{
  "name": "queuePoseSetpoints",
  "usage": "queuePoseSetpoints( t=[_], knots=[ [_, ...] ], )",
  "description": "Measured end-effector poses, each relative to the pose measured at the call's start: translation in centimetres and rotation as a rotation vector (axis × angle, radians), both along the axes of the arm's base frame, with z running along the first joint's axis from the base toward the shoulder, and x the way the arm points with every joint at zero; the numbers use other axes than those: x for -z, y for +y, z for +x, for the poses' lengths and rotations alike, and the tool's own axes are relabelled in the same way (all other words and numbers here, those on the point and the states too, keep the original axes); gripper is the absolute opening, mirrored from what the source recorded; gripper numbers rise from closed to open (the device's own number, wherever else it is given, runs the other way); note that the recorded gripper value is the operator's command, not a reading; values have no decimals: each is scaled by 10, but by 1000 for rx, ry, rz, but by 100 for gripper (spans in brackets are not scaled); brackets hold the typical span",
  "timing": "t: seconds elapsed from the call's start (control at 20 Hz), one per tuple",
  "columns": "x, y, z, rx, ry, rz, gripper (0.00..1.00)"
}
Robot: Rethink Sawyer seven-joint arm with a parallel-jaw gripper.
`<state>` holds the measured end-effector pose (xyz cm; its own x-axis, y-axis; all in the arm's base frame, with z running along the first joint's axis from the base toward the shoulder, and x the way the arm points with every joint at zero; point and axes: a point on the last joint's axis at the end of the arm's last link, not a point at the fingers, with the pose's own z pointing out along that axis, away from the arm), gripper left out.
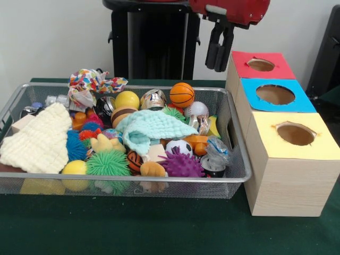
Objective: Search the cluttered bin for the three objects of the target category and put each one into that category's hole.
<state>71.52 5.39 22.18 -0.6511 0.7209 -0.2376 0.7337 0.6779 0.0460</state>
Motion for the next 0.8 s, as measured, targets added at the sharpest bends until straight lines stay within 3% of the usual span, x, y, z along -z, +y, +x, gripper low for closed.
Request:
queuePoseSetpoints(
  t=[0.2, 0.35, 0.4, 0.6, 0.8],
  knots=[
    [-3, 3, -4, 2, 74, -7, 0],
    [-6, 12, -12, 5, 174, -2, 0],
    [-6, 13, -13, 5, 187, -2, 0],
    [3, 17, -15, 0, 198, -4, 0],
    [19, 16, -11, -9, 164, -15, 0]
  ],
)
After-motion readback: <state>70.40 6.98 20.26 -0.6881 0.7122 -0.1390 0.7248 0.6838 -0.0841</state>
